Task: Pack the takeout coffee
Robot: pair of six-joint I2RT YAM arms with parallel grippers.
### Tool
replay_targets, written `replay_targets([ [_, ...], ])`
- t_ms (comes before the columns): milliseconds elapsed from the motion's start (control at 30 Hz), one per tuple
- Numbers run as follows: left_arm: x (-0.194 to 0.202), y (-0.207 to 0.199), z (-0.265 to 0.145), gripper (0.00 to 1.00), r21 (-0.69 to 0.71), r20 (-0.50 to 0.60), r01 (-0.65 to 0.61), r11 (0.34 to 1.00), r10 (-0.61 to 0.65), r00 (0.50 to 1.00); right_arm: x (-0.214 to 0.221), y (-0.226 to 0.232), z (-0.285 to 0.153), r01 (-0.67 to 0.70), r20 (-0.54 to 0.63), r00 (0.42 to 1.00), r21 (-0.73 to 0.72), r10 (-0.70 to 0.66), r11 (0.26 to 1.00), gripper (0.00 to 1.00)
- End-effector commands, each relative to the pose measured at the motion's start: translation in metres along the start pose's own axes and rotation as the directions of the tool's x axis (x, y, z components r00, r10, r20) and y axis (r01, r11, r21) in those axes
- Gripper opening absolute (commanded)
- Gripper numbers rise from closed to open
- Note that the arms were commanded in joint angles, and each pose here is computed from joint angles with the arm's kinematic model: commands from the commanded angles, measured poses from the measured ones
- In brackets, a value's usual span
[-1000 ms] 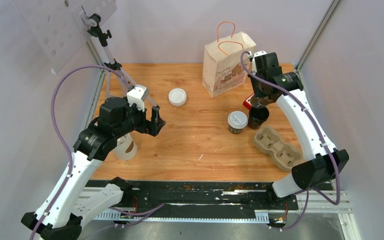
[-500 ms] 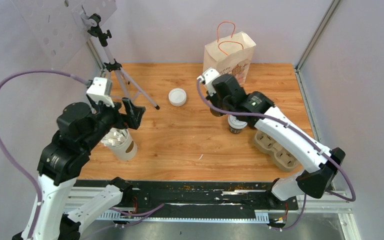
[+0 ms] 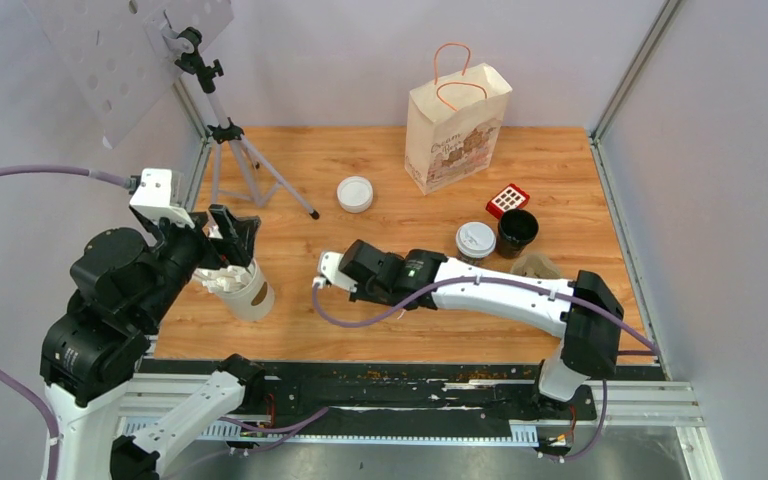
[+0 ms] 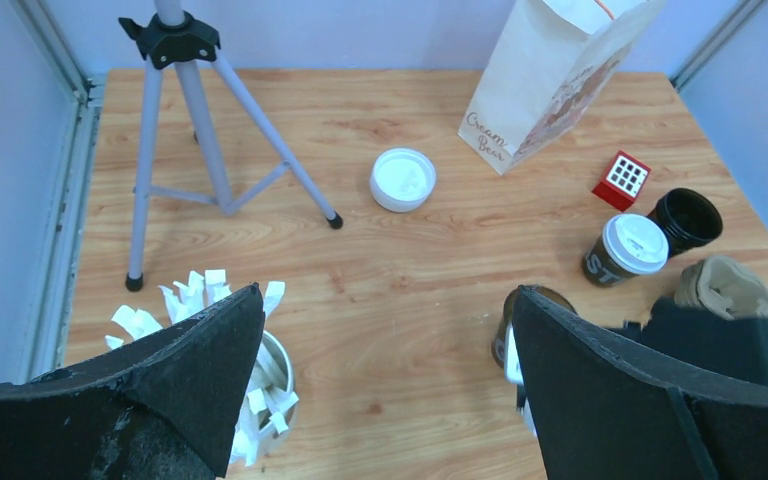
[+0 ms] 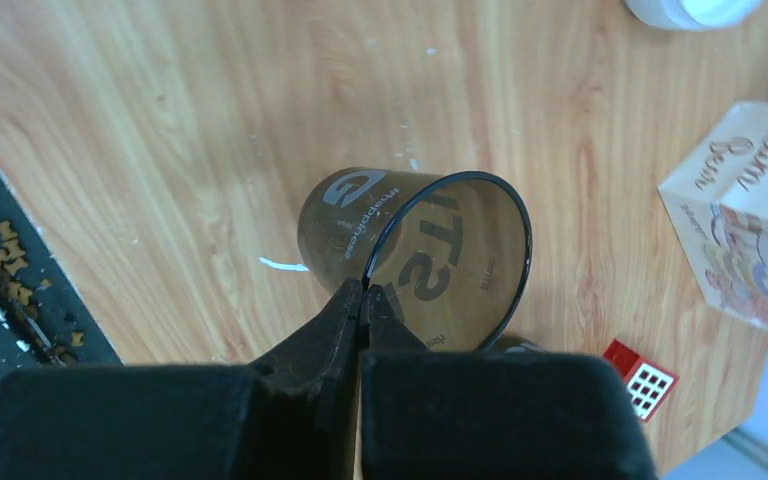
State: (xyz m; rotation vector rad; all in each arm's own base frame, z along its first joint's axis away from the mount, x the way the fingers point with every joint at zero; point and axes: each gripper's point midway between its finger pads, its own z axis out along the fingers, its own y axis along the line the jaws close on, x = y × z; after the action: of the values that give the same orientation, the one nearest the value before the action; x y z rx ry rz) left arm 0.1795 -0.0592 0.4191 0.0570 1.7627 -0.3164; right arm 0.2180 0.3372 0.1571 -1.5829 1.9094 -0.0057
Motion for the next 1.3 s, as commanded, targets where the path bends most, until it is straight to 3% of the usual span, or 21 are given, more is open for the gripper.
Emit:
replay_targets([
  [0,-0.003,0.010,-0.002,1.00,-0.047,0.014,-0.034,0.998,0.035,0.999,-0.006,0.014,0.007,0.127,0.025,0.992,0.023,-0.128,0.992,0.00],
  [367,0.018,0.015,0.013,1.00,-0.066,-0.069,-0.106,0.992,0.102,0.992,0.007,0.047,0.009,0.154,0.044,0.987,0.002,-0.154,0.988,0.04],
  [533,0.031,0.019,0.025,1.00,-0.091,-0.141,-0.135,0.987,0.122,0.983,-0.001,0.044,0.000,0.130,0.075,0.989,0.006,-0.130,0.991,0.29],
  [767,0.036,0.005,0.042,1.00,-0.027,-0.204,-0.165,0.986,0.156,0.967,-0.023,0.027,-0.042,0.053,0.188,0.981,0.021,-0.056,0.998,0.48],
  [967,0.043,-0.007,0.067,0.99,0.026,-0.289,-0.193,0.981,0.192,0.938,-0.034,0.012,-0.087,-0.168,0.308,0.937,-0.010,0.163,0.986,0.72],
  [1000,0.044,-0.009,0.073,0.99,0.028,-0.298,-0.190,0.981,0.190,0.935,-0.036,0.015,-0.095,-0.187,0.326,0.926,-0.042,0.190,0.982,0.79],
  [1033,0.043,-0.011,0.079,0.98,0.028,-0.308,-0.187,0.982,0.186,0.933,-0.036,0.015,-0.102,-0.207,0.333,0.918,-0.058,0.214,0.977,0.93],
  [1067,0.041,-0.013,0.084,0.98,0.025,-0.312,-0.183,0.983,0.182,0.933,-0.037,0.013,-0.112,-0.228,0.345,0.908,-0.068,0.238,0.971,0.99],
  [1267,0.050,-0.018,0.141,0.97,0.008,-0.360,-0.224,0.975,0.211,0.909,-0.014,-0.013,-0.152,-0.362,0.383,0.860,-0.004,0.336,0.932,1.00],
])
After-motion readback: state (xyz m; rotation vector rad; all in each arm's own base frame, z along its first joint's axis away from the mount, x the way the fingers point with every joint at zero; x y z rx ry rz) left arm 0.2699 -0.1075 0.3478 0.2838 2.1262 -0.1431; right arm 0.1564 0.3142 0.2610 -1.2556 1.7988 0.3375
